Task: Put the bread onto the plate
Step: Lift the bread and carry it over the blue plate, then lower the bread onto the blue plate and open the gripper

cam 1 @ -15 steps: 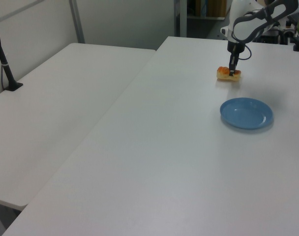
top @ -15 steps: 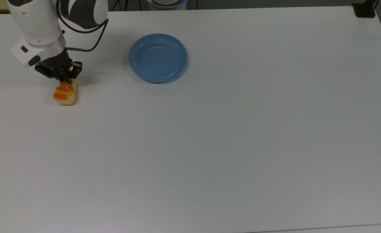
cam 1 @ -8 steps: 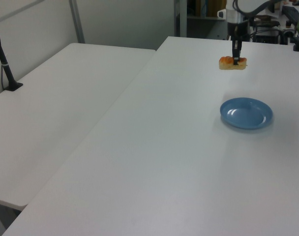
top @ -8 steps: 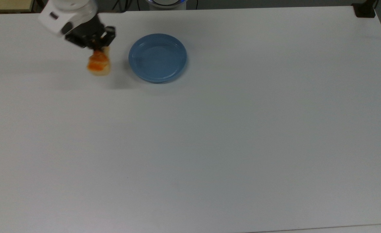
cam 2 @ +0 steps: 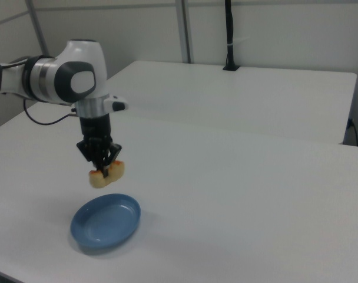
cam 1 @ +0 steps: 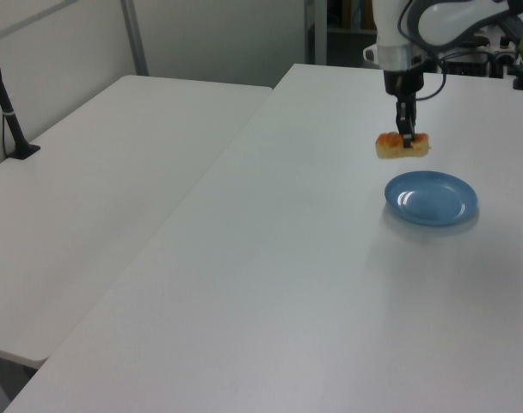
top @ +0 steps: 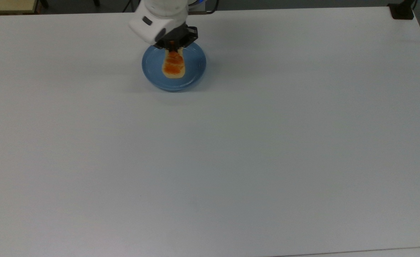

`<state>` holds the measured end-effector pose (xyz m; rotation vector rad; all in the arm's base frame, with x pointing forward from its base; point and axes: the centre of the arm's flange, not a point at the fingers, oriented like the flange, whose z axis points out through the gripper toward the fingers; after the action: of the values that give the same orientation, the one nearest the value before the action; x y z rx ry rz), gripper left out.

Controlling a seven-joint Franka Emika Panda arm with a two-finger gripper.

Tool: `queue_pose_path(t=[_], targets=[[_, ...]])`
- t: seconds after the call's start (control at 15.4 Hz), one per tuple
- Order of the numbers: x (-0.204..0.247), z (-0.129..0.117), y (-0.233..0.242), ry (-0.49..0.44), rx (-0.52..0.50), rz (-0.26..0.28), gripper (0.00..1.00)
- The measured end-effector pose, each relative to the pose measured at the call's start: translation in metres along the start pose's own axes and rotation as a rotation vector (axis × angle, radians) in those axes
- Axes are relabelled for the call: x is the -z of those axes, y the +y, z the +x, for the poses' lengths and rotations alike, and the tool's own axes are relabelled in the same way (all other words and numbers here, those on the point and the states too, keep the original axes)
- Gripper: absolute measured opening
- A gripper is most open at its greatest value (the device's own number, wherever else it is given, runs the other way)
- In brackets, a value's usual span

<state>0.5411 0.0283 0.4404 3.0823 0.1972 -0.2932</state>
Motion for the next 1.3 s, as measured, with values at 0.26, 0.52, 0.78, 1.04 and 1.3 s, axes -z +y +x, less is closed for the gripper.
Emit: queue_pose_path(t=[0.26, 0.52, 0.78, 1.04, 1.3], targets=[[-0.045, -0.013, -0.023, -0.1, 0.021, -0.011, 0.11], [-0.064, -0.021, -0.009, -0.143, 0.018, -0.053, 0.11], [-0.077, -0.026, 0.001, -0.168, 0.013, -0.075, 0.11], [-0.087, -0.028, 0.002, -0.177, 0.016, -0.077, 0.26], [-0.09, -0.028, 0.006, -0.184, 0.014, -0.085, 0.65]])
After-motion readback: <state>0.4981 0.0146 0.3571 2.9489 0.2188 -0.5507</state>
